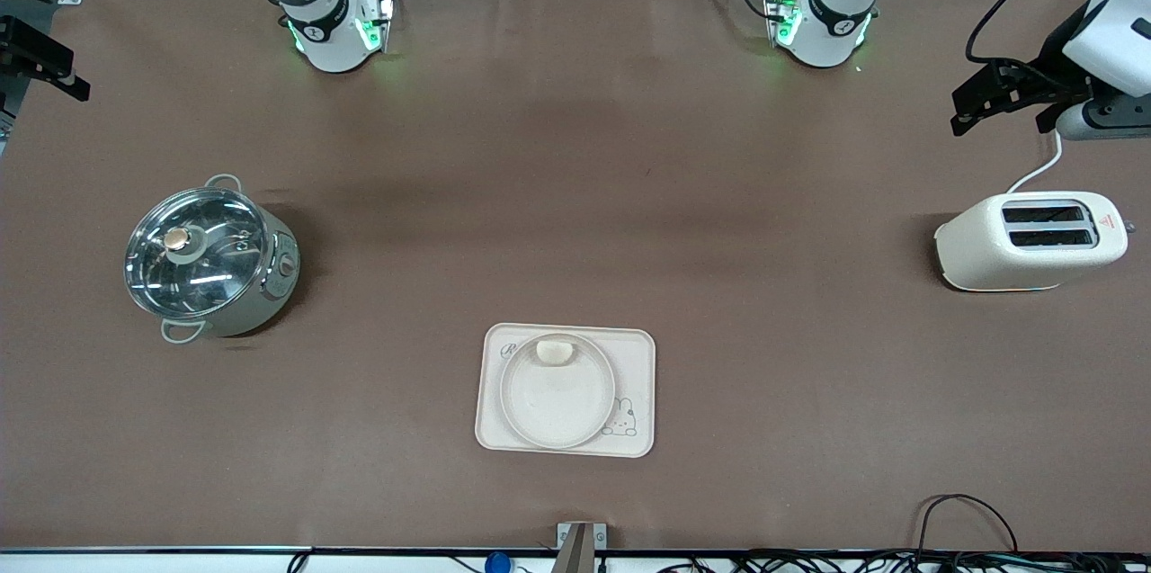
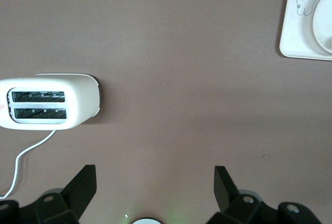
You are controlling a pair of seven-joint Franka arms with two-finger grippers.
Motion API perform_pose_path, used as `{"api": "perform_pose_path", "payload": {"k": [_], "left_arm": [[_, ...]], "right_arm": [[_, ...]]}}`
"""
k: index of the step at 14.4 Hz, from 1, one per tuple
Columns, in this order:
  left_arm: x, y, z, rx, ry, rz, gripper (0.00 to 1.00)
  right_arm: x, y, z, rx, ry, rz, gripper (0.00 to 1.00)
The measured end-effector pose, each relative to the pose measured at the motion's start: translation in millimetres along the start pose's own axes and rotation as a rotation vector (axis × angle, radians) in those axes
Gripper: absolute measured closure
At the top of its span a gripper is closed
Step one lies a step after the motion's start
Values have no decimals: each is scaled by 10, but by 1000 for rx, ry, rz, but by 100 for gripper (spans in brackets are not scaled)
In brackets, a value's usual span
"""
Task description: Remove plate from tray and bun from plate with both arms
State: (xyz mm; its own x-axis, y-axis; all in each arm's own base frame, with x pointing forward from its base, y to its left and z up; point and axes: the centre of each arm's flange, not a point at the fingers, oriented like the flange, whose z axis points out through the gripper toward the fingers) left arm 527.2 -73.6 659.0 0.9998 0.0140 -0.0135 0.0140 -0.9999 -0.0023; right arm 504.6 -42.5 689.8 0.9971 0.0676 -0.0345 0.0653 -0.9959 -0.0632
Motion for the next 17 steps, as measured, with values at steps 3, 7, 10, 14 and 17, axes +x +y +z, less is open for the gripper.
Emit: {"api": "perform_pose_path", "payload": {"k": [3,7,10,14,17], "left_arm": [[94,-26,67,-2,-11,-18,0],[134,-131,81,-3,-13,-39,0],[137,-142,79,-4,-12,-41,0],[153,-171,99,1,-15,-46,0],[163,-264,93,1,-14,-59,0]], "right_arm": [[150,-258,37,24,48,79,0],[501,-660,301,93,75,192,0],[783,-946,585,113,79,268,0],[1151,-1389,1048,123,100,268,0],[1496,-1727,1611,181,112,280,0]]}}
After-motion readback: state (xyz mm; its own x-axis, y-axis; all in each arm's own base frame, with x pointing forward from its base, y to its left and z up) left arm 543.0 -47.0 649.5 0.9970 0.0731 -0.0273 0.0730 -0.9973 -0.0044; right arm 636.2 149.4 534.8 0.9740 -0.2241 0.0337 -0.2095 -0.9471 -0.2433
